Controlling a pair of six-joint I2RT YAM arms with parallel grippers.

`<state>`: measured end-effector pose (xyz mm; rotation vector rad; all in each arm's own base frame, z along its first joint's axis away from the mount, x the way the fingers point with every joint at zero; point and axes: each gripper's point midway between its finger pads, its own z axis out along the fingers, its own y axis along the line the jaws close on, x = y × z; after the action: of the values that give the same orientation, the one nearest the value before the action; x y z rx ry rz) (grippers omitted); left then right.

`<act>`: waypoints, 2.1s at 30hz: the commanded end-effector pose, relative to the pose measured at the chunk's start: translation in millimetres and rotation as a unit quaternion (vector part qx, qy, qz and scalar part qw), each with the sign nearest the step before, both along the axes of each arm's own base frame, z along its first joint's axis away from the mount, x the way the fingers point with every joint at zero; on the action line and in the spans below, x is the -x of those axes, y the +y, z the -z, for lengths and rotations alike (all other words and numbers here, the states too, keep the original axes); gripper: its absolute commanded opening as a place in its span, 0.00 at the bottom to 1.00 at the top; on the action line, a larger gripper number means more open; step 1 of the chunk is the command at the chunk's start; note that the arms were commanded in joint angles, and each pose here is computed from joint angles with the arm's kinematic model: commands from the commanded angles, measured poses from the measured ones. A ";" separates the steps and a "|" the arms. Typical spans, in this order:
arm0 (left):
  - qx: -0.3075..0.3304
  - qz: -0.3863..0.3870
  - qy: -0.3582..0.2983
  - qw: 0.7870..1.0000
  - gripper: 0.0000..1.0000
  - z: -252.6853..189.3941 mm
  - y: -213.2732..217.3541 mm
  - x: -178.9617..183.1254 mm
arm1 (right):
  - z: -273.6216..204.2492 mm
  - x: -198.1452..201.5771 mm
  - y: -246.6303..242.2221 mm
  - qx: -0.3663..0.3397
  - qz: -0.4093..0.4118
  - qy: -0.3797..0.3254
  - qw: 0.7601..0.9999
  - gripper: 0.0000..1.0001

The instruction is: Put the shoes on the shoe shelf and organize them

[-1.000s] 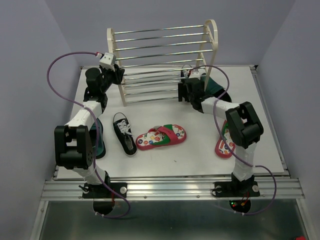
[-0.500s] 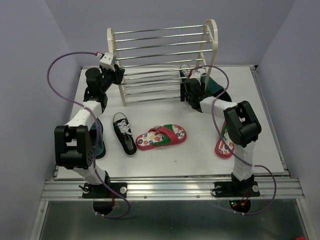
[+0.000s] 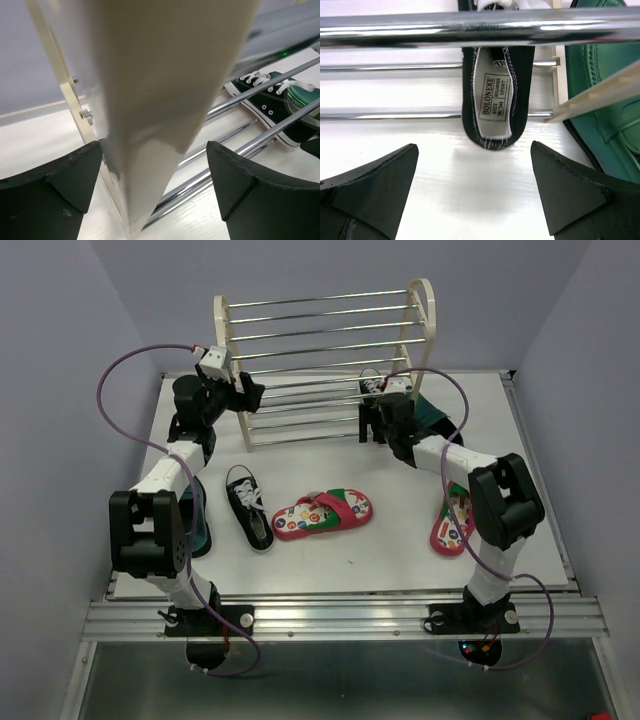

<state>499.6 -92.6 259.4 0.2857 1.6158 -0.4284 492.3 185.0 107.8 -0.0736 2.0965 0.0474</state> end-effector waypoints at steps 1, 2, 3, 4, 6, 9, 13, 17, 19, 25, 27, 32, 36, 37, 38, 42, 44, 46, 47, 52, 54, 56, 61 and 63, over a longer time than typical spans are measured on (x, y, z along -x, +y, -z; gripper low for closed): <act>0.035 -0.009 -0.016 0.999 0.99 -44.2 -0.1 13.9 | -42.1 17.5 7.2 -0.040 -0.039 -0.025 0.998 1.00; 0.041 -0.018 -0.008 0.999 0.99 -43.0 1.3 16.6 | -48.7 24.6 3.8 -0.045 -0.037 -0.027 0.998 1.00; 0.054 -0.026 -0.004 0.998 0.99 -49.4 2.5 22.2 | -48.3 30.5 0.7 -0.043 -0.035 -0.020 0.998 1.00; 0.057 -0.039 0.017 0.997 0.99 -41.0 4.0 26.5 | -50.3 34.2 -2.9 -0.044 -0.027 -0.020 0.998 1.00; 0.071 -0.058 0.025 0.995 0.99 -47.7 6.2 37.6 | -57.9 44.9 -8.2 -0.047 -0.025 -0.024 0.998 1.00; 0.111 -0.103 0.066 0.986 0.99 -42.1 9.2 57.1 | -60.0 65.6 -17.8 -0.052 -0.016 -0.010 0.998 1.00; 0.178 -0.182 0.163 0.953 0.99 -5.8 23.7 91.0 | -72.7 90.0 -16.3 -0.093 -0.028 -0.012 0.995 1.00; 0.171 -0.250 0.248 0.920 0.99 32.5 41.6 135.0 | -81.4 111.2 -20.8 -0.118 -0.028 -0.015 0.992 1.00; 0.185 -0.272 0.281 0.901 0.99 52.9 40.5 160.5 | -83.9 120.2 -26.7 -0.126 -0.017 -0.017 0.992 1.00; 0.204 -0.247 0.360 0.876 0.99 93.1 25.5 221.7 | -84.3 129.8 -38.4 -0.121 0.007 -0.011 0.993 1.00; 0.197 -0.246 0.375 0.872 0.99 106.9 23.6 236.5 | -81.8 130.5 -42.3 -0.115 0.016 -0.008 0.993 1.00; 0.181 -0.257 0.427 0.848 0.99 140.6 14.7 261.9 | -74.2 131.2 -45.6 -0.112 0.029 0.001 0.993 1.00; 0.155 -0.284 0.447 0.834 0.99 158.9 11.6 263.1 | -66.0 130.5 -44.0 -0.109 0.028 0.012 0.994 1.00; 0.151 -0.286 0.450 0.832 0.99 161.4 10.1 263.6 | -64.6 129.9 -44.3 -0.107 0.029 0.013 0.994 1.00; 0.145 -0.296 0.456 0.827 0.99 164.5 12.6 264.7 | -62.5 128.4 -44.8 -0.104 0.031 0.015 0.994 1.00; 0.126 -0.343 0.475 0.800 0.99 181.5 25.0 274.7 | -59.0 126.6 -45.7 -0.096 0.033 0.019 0.995 1.00; 0.127 -0.348 0.477 0.797 0.99 183.5 24.5 275.0 | -57.5 125.6 -48.3 -0.090 0.039 0.018 0.995 1.00; 0.121 -0.349 0.482 0.795 0.99 188.0 23.8 273.8 | -56.1 124.6 -50.0 -0.085 0.042 0.019 0.995 1.00; 0.114 -0.353 0.490 0.789 0.99 194.5 24.5 275.2 | -54.6 123.7 -51.1 -0.082 0.046 0.019 0.995 1.00; 0.100 -0.343 0.503 0.787 0.99 206.6 17.6 271.1 | -55.8 121.3 -51.8 -0.083 0.052 0.016 0.995 1.00; 0.098 -0.337 0.508 0.787 0.99 209.7 13.3 269.4 | -55.2 121.1 -51.0 -0.081 0.049 0.018 0.995 1.00; 0.097 -0.334 0.510 0.787 0.99 210.6 10.6 267.8 | -55.3 120.9 -51.7 -0.080 0.051 0.017 0.995 1.00; 0.081 -0.327 0.522 0.784 0.99 217.6 4.6 273.5 | -53.1 121.3 -52.7 -0.077 0.051 0.018 0.996 1.00; 0.070 -0.340 0.527 0.776 0.99 221.8 8.2 278.3 | -53.0 121.8 -53.8 -0.076 0.053 0.018 0.996 1.00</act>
<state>226.4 -89.4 42.0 -0.7938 2.5878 -0.1718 363.2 136.6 152.0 0.1121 2.1564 0.1708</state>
